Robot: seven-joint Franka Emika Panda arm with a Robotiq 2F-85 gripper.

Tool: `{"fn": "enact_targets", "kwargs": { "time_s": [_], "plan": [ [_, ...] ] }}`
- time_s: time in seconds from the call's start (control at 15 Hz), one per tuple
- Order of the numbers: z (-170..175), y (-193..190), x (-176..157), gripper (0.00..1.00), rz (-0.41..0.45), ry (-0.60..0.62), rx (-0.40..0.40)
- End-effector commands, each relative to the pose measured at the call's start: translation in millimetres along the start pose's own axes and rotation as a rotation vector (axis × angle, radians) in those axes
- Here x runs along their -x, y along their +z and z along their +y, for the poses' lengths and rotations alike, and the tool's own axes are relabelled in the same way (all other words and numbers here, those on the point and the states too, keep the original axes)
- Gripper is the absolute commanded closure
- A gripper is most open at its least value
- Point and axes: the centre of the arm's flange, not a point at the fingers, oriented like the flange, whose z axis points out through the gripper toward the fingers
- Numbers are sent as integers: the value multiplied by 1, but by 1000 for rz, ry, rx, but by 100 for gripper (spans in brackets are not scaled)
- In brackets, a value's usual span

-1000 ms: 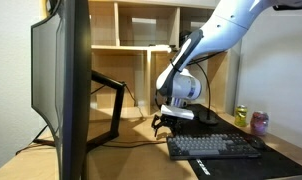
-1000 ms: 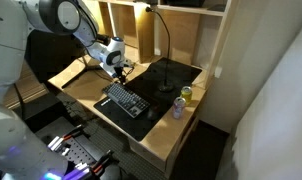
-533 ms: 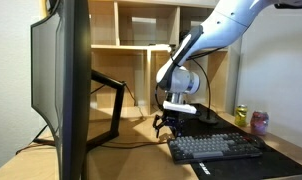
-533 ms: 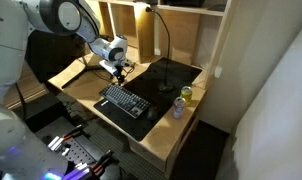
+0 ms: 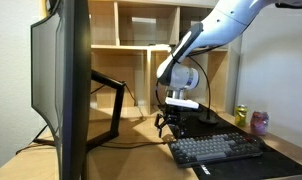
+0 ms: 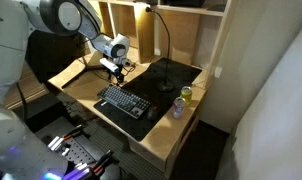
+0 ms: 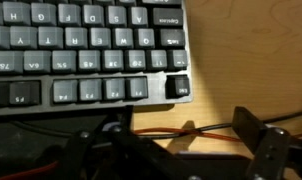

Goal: Push the keyboard forwards

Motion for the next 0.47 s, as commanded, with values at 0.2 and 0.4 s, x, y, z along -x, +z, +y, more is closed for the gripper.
{"fn": "enact_targets", "kwargs": {
  "time_s": [0.2,0.4],
  "plan": [
    [1,0,-1,0,2,9,0],
    [1,0,-1,0,2,9,-1]
  ]
}}
